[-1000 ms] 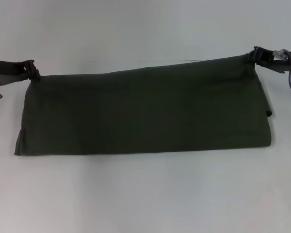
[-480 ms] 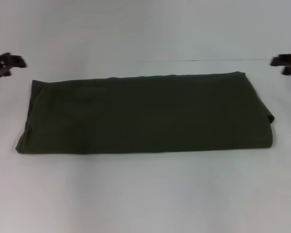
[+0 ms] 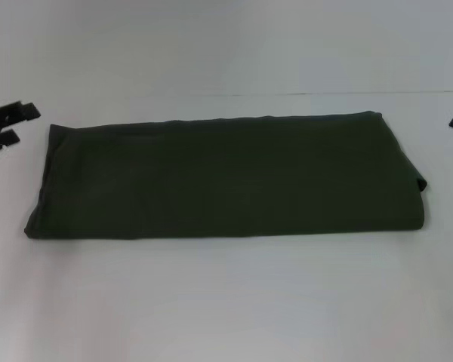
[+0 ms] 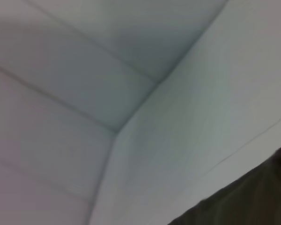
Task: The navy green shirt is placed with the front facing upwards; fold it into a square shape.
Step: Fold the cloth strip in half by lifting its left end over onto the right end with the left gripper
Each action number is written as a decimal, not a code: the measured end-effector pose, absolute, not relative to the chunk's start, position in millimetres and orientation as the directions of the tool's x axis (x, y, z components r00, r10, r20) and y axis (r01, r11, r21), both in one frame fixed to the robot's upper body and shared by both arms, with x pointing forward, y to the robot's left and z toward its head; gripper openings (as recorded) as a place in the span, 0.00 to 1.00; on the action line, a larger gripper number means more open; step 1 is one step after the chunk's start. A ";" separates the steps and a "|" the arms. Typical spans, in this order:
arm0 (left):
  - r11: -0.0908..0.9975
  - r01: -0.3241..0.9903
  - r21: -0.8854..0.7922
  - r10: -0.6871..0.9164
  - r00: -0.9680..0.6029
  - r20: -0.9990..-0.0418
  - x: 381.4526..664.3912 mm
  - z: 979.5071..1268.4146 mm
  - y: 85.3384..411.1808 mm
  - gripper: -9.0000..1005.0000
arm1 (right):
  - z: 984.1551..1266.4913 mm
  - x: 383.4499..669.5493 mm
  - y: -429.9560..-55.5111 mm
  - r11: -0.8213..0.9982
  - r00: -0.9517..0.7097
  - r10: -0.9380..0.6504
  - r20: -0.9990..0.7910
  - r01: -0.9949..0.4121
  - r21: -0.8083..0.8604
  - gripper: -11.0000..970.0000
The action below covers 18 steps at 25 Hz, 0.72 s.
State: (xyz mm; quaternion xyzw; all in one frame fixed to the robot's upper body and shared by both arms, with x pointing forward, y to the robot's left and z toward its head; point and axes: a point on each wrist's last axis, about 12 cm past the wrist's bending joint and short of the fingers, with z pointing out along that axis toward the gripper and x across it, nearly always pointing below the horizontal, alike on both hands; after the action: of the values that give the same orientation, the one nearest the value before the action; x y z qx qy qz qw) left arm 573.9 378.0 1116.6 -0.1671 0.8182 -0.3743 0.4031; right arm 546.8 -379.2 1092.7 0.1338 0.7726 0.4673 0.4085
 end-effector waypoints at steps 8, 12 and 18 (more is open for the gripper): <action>0.398 -0.055 -0.916 -0.714 -0.646 -0.271 513.3 1089.4 394.5 0.75 | 1087.3 523.3 -370.7 0.467 -0.662 0.556 -0.502 -0.250 0.848 0.79; 0.345 -0.119 -0.931 -0.733 -0.654 -0.188 500.7 1080.4 393.9 0.75 | 1089.0 528.2 -368.5 0.476 -0.682 0.532 -0.502 -0.250 0.843 0.79; 0.280 -0.238 -0.930 -0.763 -0.643 -0.065 494.9 1062.4 382.8 0.75 | 1095.1 536.4 -368.4 0.486 -0.680 0.518 -0.519 -0.265 0.833 0.79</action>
State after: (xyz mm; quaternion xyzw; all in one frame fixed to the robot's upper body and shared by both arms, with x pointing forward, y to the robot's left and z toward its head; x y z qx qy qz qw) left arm 494.9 382.8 1062.4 -0.3312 0.7556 -0.5004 0.2626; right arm 536.4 -368.4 1095.1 0.0823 0.7680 0.5003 0.3913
